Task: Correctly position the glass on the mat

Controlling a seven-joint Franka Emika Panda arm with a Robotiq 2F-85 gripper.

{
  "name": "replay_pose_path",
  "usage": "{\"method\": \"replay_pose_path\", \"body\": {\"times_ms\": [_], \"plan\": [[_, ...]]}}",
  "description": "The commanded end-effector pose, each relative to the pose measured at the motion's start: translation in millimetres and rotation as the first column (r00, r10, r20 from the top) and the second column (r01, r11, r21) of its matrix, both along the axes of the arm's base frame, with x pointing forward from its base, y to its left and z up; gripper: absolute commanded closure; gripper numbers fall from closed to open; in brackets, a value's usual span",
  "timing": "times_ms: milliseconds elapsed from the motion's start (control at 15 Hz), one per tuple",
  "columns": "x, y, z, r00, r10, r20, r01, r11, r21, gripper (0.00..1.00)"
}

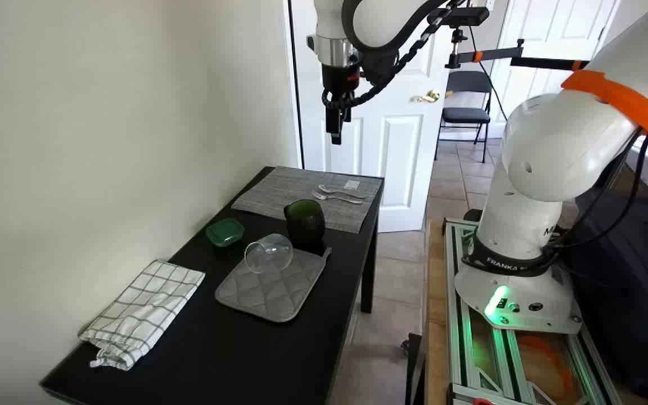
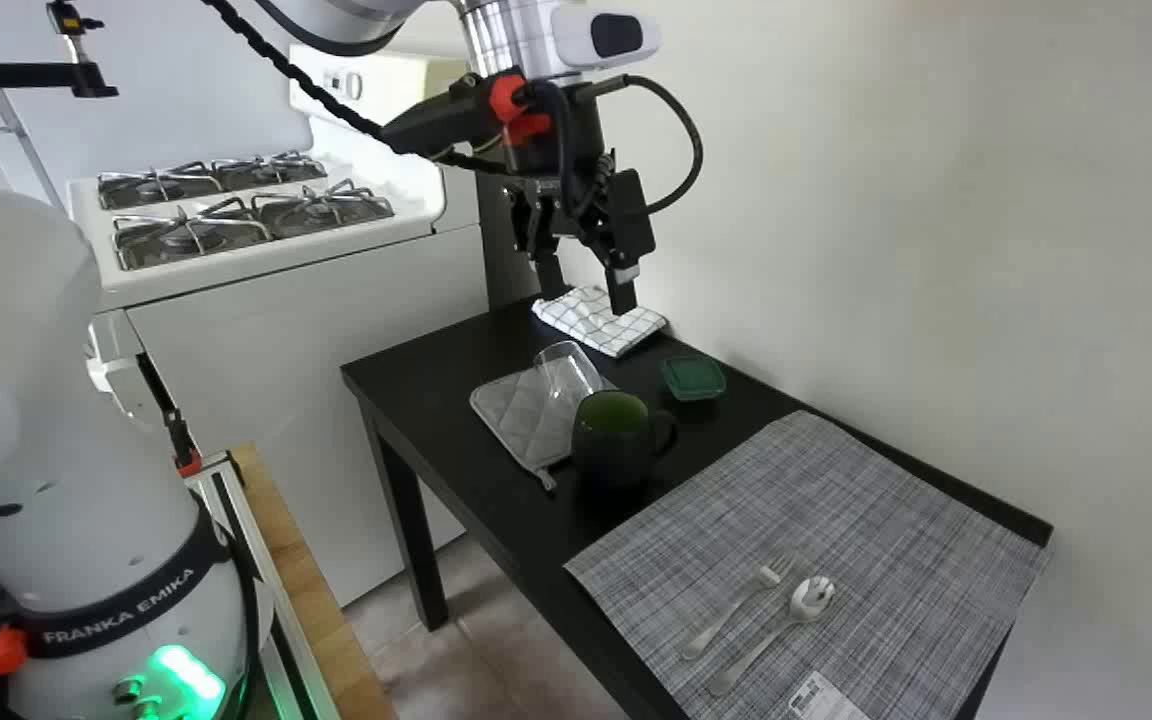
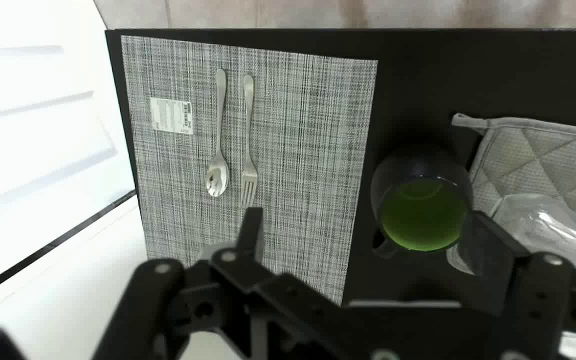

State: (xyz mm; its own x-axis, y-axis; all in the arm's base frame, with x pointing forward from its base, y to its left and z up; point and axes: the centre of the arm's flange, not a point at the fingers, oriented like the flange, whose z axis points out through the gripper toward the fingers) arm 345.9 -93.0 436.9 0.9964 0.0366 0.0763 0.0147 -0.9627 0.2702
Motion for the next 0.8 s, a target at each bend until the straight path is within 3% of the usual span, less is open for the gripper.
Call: {"method": "replay_pose_path", "body": {"times_ms": [0,200,267,733], "plan": [[0,0,0,1.0,0.0,0.0,0.0,1.0,0.0,0.0],[0,0,0,1.0,0.0,0.0,0.0,1.0,0.0,0.0],[12,6,-3,1.0,0.01,-0.001,-0.01,1.0,-0.029,0.0],[93,76,-39,0.998,-0.055,0.003,0.055,0.998,-0.033,0.0]]}}
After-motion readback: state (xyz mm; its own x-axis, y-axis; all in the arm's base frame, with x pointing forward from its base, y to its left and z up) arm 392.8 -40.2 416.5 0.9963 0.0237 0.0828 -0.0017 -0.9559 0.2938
